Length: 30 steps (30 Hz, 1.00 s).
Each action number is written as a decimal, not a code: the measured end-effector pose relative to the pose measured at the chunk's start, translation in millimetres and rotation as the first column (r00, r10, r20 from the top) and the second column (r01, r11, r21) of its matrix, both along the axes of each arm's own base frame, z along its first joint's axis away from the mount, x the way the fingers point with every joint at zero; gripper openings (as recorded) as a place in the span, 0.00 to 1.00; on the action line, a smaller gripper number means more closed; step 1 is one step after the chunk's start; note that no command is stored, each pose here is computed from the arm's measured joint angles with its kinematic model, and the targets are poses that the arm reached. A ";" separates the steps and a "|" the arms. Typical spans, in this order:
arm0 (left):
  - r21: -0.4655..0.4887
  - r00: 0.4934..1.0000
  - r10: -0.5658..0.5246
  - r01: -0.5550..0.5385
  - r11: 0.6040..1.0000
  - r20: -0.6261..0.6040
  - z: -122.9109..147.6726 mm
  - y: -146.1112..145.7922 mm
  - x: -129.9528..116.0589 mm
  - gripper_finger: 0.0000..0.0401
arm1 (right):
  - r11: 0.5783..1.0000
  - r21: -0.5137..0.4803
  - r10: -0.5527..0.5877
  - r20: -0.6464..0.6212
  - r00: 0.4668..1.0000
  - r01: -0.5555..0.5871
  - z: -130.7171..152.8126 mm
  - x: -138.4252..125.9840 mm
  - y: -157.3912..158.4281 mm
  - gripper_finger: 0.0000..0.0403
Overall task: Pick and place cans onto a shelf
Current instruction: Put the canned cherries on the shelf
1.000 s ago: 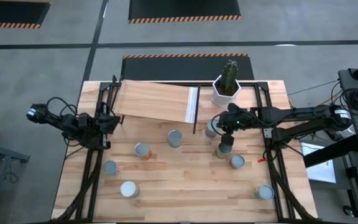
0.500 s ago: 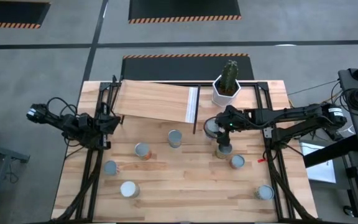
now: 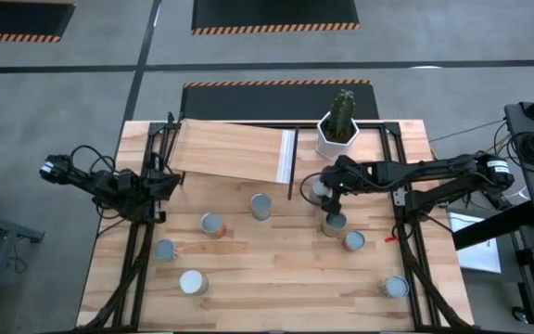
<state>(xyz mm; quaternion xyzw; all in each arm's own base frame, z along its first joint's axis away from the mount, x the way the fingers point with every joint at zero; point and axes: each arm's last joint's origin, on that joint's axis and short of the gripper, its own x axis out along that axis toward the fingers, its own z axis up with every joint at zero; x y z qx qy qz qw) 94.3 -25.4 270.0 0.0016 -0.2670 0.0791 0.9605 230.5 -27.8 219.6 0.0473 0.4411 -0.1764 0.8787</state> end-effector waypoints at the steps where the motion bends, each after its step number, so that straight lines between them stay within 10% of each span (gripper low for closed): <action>1: 0.000 1.000 0.000 0.000 1.000 0.000 -0.1 0.0 0.0 0.00 | 1.000 -0.001 -0.001 0.006 1.000 0.001 1.2 -0.7 -0.2 0.95; 19: 0.004 1.000 0.000 0.000 1.000 -0.010 -0.9 -0.2 0.5 0.00 | 0.999 0.044 0.002 -0.096 0.995 0.002 -14.4 2.1 -0.6 0.94; 30: 0.005 1.000 0.000 0.000 1.000 -0.010 -0.9 -0.2 0.5 0.00 | 0.998 0.056 -0.011 -0.107 0.994 0.017 -18.4 4.3 -0.8 0.70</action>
